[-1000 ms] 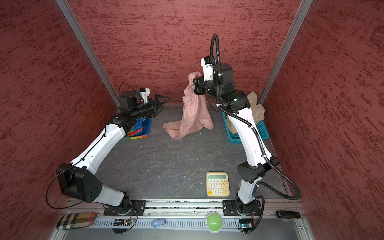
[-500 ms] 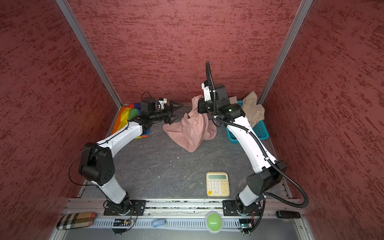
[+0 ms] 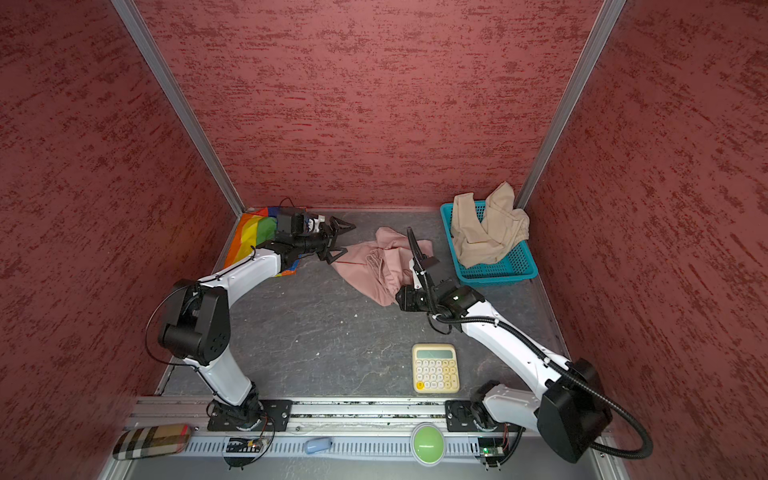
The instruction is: Fold and stack the shorts
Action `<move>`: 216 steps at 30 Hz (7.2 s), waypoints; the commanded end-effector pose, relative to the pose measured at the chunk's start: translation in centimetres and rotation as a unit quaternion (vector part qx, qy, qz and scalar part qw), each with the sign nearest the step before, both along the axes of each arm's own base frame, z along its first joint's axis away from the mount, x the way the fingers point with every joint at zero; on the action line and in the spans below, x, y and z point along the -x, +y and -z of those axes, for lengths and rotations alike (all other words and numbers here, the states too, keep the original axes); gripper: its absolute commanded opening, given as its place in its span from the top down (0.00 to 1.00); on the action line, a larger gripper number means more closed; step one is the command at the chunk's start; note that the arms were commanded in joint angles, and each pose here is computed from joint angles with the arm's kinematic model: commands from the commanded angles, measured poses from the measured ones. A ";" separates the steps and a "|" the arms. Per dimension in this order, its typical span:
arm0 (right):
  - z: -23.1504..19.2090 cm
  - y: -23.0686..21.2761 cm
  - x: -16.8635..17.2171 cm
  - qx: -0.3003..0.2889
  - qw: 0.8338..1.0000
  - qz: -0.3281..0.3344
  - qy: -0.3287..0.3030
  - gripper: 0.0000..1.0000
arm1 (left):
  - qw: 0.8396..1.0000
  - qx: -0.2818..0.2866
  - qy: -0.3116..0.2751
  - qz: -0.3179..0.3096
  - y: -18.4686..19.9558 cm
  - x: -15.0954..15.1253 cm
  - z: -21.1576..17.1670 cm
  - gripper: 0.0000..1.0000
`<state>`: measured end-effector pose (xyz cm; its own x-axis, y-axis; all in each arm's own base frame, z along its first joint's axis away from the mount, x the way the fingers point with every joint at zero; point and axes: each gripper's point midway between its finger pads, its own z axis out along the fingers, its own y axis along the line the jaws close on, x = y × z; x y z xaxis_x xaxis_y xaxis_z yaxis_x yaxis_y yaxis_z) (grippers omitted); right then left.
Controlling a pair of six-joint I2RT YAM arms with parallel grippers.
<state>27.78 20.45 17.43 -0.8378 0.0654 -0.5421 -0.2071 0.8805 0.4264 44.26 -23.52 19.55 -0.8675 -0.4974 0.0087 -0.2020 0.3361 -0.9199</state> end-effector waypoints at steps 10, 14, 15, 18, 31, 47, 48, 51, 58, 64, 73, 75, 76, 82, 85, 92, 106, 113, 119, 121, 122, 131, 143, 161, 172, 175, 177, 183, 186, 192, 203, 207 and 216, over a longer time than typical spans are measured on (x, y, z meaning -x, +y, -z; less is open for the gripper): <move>-10.4 -0.6 -11.3 -0.041 0.992 0.040 -0.115 0.01 | 0.996 -0.029 0.074 0.031 -2.7 -1.7 8.4 0.01; -6.0 1.2 -14.2 -0.011 0.998 0.014 -0.058 0.01 | 0.996 -0.016 0.089 0.009 -1.5 -3.0 9.9 0.01; -4.5 1.5 -14.5 -0.003 0.999 0.007 -0.041 0.01 | 0.996 -0.016 0.089 0.007 -1.2 -2.9 9.9 0.01; -1.1 3.1 -14.3 0.041 0.999 -0.021 -0.011 0.01 | 0.996 -0.013 0.093 0.006 -0.5 -2.0 9.9 0.01; 1.6 0.1 -11.0 0.128 0.991 0.041 -0.014 1.00 | 0.995 -0.004 0.098 0.015 0.0 0.0 9.9 0.01; 8.6 -7.5 -1.6 0.143 0.982 0.114 0.041 0.59 | 0.979 -0.113 0.070 0.156 -6.0 1.6 10.2 0.01; 8.2 -7.5 -1.7 0.141 0.982 0.115 0.038 0.57 | 0.977 -0.116 0.074 0.161 -6.4 1.9 10.6 0.00; 7.6 -7.8 -1.8 0.134 0.983 0.120 0.033 0.39 | 0.976 -0.111 0.081 0.170 -7.7 2.4 11.8 0.05; 6.4 -8.2 -1.7 0.110 0.986 0.126 0.025 0.03 | 0.962 -0.160 0.070 0.212 -9.8 3.6 14.0 0.16; 5.3 -8.5 -2.0 0.101 0.986 0.131 0.018 0.01 | 0.965 -0.152 0.069 0.204 -10.6 3.4 14.8 0.33; 3.1 -7.7 -4.3 0.081 0.988 0.134 -0.002 0.01 | 0.969 -0.117 0.045 0.211 -12.6 3.4 13.9 0.79; 1.8 -7.5 -5.4 0.076 0.988 0.135 -0.012 0.01 | 0.970 -0.108 0.041 0.213 -12.8 3.3 13.6 0.85; 1.2 -7.4 -6.0 0.073 0.988 0.136 -0.014 0.01 | 0.970 -0.107 0.040 0.213 -12.8 3.2 13.4 0.88; -0.3 -6.8 -8.7 0.056 0.990 0.130 -0.014 0.01 | 0.975 -0.087 0.013 0.202 -11.5 1.9 10.6 1.00; -1.0 -6.2 -10.0 0.047 0.991 0.123 -0.013 0.01 | 0.980 -0.078 -0.030 0.178 -9.2 -0.2 6.4 1.00; 1.5 -3.0 -14.5 0.050 0.995 0.083 0.032 0.01 | 0.981 -0.073 -0.134 0.121 -4.2 -3.4 -4.3 1.00; -1.5 4.7 -21.0 -0.058 0.998 0.033 -0.004 0.07 | 0.952 -0.147 -0.267 0.039 3.4 -0.8 -16.0 1.00; 0.0 2.7 -18.4 -0.048 0.997 0.053 0.004 0.01 | 0.939 -0.205 -0.276 -0.031 9.8 1.3 -15.1 1.00; 3.6 4.6 -20.2 -0.022 0.999 0.027 0.032 0.01 | 0.964 -0.192 -0.180 -0.038 12.5 1.8 -8.4 1.00; 4.5 6.0 -20.3 -0.025 0.999 0.007 0.047 0.01 | 0.965 -0.196 -0.169 -0.044 13.1 2.1 -7.5 1.00; 5.1 6.8 -20.1 -0.023 0.998 -0.004 0.053 0.01 | 0.965 -0.198 -0.164 -0.047 13.4 2.2 -7.0 1.00; 11.6 7.5 -12.4 0.046 0.991 -0.048 0.119 0.01 | 0.967 -0.203 -0.108 -0.112 18.4 1.8 -4.4 1.00; 3.3 1.1 -11.5 0.092 0.995 0.012 0.043 0.01 | 0.968 -0.225 -0.096 -0.049 16.0 3.6 -0.3 1.00; 4.2 7.1 -30.7 -0.107 0.991 0.062 0.051 0.01 | 0.883 -0.402 -0.224 0.091 9.7 11.4 -0.5 1.00; 5.2 16.5 -27.3 -0.217 0.970 0.011 0.106 0.01 | 0.862 -0.449 -0.217 0.088 9.0 12.3 -0.3 1.00; 5.9 18.4 -26.5 -0.244 0.962 -0.001 0.123 0.01 | 0.857 -0.458 -0.230 0.063 9.8 12.4 -1.5 1.00; 6.1 19.3 -26.2 -0.249 0.961 -0.007 0.121 0.01 | 0.852 -0.461 -0.244 0.043 10.3 12.6 -2.4 1.00; 6.9 22.0 -26.3 -0.279 0.951 -0.019 0.131 0.07 | 0.847 -0.452 -0.280 0.013 10.9 13.2 -4.7 1.00; 6.1 22.8 -26.9 -0.309 0.942 -0.022 0.127 0.23 | 0.845 -0.450 -0.289 0.006 11.1 13.5 -5.4 1.00; 3.2 22.9 -28.4 -0.331 0.939 -0.025 0.090 0.73 | 0.841 -0.447 -0.306 -0.013 11.7 13.9 -6.7 1.00; -7.5 10.9 -28.4 -0.265 0.963 0.038 -0.042 1.00 | 0.864 -0.430 -0.222 -0.139 17.5 11.3 -6.2 1.00; -7.1 6.1 -24.6 -0.183 0.979 0.072 -0.056 1.00 | 0.885 -0.387 -0.175 -0.191 20.2 9.7 -5.0 1.00; 4.9 5.8 -12.4 -0.141 0.984 0.092 0.058 0.78 | 0.897 -0.349 -0.081 -0.258 24.3 9.4 0.5 1.00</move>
<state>40.54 29.04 18.70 -0.8439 0.3029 -0.4429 -0.1410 0.6712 0.7277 34.96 -1.68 20.68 -0.5397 -0.5892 -0.6014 -0.2683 0.7974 -0.5405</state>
